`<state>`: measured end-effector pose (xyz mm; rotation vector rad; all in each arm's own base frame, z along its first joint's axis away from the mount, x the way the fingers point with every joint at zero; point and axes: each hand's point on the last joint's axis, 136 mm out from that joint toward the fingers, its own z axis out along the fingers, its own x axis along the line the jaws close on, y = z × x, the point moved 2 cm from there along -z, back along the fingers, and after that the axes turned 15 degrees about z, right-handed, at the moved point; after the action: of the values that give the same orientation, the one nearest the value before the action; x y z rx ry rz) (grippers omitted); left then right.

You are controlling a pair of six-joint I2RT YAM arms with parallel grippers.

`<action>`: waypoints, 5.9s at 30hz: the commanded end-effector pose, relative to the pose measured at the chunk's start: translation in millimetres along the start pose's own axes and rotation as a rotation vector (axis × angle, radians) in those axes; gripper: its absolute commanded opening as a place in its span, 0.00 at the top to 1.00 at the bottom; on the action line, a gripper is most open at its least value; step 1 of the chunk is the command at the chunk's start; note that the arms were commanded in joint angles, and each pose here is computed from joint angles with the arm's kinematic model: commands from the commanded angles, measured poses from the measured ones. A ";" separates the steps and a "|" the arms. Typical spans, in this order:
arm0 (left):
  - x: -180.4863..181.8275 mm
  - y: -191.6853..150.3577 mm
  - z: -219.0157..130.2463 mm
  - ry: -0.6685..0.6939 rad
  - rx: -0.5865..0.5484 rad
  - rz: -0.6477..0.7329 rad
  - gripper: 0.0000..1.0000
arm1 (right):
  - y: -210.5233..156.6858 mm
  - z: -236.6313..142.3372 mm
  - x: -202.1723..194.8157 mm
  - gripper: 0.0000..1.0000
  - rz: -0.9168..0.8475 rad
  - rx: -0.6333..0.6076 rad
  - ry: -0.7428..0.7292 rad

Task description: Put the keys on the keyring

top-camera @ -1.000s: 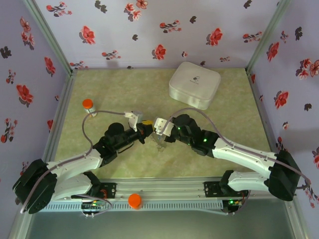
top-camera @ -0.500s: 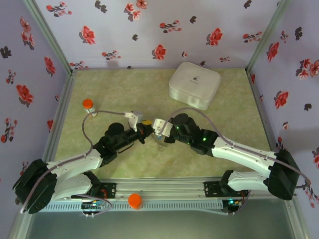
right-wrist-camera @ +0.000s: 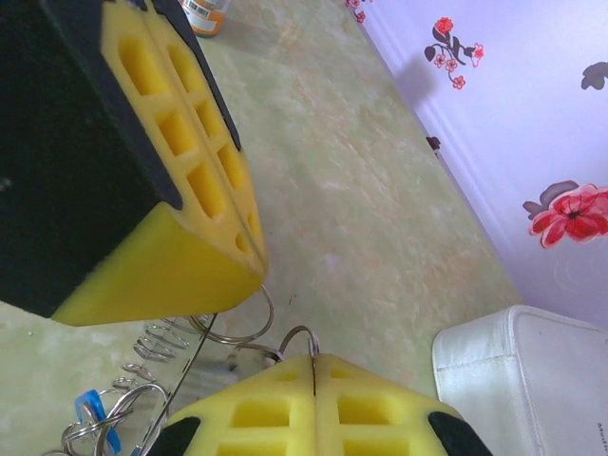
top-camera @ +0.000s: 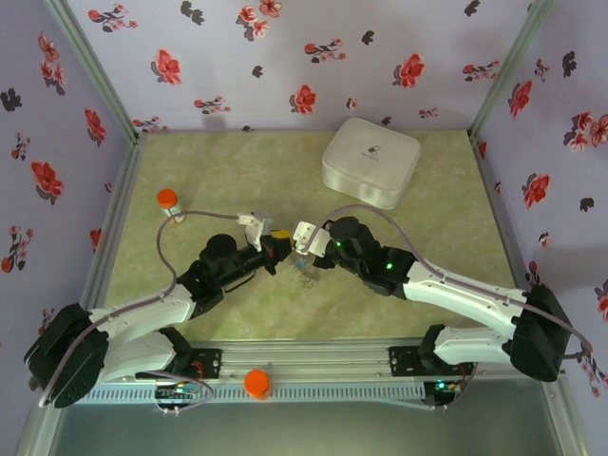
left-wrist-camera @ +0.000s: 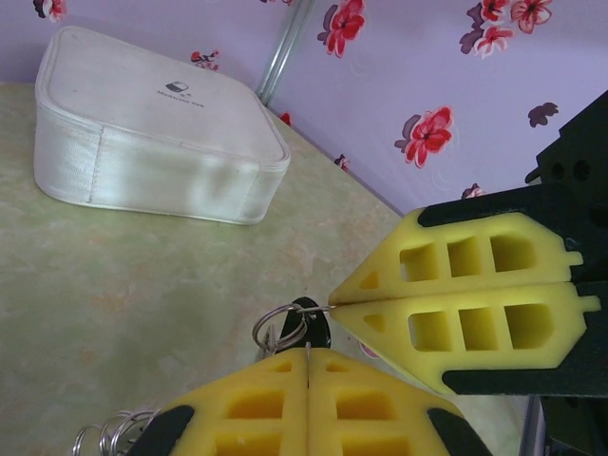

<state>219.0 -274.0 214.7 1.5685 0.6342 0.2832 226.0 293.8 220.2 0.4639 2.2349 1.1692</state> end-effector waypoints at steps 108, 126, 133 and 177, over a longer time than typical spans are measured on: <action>-22.9 26.5 -9.4 -0.122 -0.169 0.137 1.00 | -50.7 -3.0 -0.5 1.00 0.529 0.186 0.146; -26.2 25.4 -14.5 -0.132 -0.260 0.302 1.00 | -154.5 42.8 23.2 0.95 1.091 0.599 0.035; -25.4 23.3 -12.7 -0.131 -0.255 0.299 1.00 | -117.1 23.3 -8.9 0.62 1.021 0.441 0.019; -78.2 20.3 -30.9 -0.433 -0.376 0.522 1.00 | 2.8 -63.1 38.1 0.69 0.475 -0.234 0.693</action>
<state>149.5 -289.7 224.6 1.4426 -0.0889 0.3574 159.5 271.9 227.2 0.6499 2.5566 2.0245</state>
